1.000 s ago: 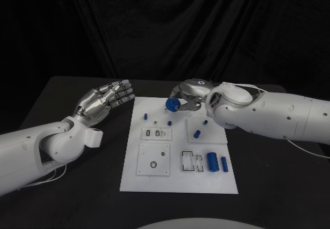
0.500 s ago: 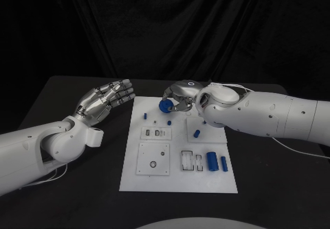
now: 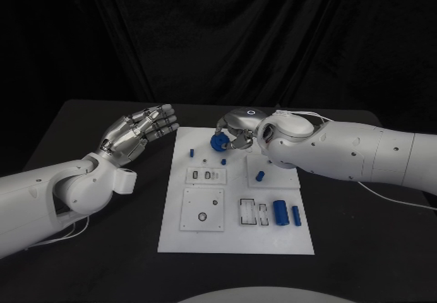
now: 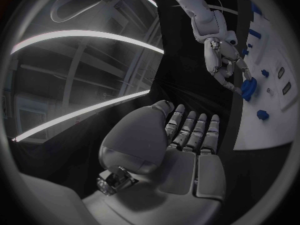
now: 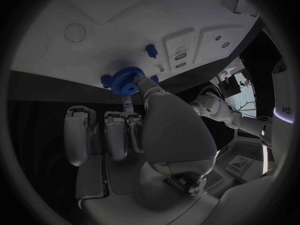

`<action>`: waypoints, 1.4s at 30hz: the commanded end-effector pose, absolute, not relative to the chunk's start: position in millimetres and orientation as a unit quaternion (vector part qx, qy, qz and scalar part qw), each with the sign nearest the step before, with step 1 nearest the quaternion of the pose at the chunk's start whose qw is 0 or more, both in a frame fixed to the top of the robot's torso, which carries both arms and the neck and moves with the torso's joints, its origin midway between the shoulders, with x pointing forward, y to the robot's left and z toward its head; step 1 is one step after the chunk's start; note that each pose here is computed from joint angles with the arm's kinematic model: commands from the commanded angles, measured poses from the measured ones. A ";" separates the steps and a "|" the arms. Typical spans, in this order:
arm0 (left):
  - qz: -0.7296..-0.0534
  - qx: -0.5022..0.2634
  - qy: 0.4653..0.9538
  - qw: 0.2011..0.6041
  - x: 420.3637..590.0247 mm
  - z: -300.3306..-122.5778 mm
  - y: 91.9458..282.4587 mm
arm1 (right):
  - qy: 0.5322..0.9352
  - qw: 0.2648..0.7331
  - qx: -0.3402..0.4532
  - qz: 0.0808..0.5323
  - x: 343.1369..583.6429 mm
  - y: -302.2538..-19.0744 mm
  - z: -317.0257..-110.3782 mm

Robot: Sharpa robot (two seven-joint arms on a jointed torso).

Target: Assemble the parts on the task board

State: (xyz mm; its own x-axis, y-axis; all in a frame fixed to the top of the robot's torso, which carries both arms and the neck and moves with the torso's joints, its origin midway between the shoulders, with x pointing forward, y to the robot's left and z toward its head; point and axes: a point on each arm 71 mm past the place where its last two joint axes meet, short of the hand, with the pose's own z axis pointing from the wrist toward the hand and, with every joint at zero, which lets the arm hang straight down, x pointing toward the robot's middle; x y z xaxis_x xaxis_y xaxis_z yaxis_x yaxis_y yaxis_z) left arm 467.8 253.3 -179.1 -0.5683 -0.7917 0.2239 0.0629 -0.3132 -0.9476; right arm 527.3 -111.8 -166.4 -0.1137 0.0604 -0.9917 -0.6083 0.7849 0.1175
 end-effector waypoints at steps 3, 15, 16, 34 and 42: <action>-0.754 -0.345 0.471 0.303 466.1 -173.1 253.9 | 0.708 0.628 -0.199 0.255 527.9 -111.6 -171.2; -0.754 -0.344 0.472 0.301 467.5 -173.8 253.1 | 0.718 0.618 -0.201 0.250 528.8 -109.5 -177.3; -0.754 -0.344 0.472 0.301 467.6 -173.9 253.1 | 0.719 0.617 -0.201 0.248 529.1 -109.6 -177.8; -0.753 -0.345 0.473 0.300 468.5 -175.2 252.7 | 0.724 0.615 -0.200 0.242 531.7 -107.4 -179.9; -0.752 -0.346 0.474 0.300 468.3 -175.9 253.9 | 0.722 0.618 -0.197 0.242 532.1 -110.9 -179.5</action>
State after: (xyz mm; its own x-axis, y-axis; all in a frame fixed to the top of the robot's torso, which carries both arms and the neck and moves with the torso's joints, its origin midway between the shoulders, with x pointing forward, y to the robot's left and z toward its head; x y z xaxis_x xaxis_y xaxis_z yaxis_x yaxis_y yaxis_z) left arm 469.6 252.6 -181.8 -0.5708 -0.7893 0.2263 0.0584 -0.3139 -0.9477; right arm 531.8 -108.6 -178.3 -0.1610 0.0171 -0.9868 -0.5954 0.7957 0.1109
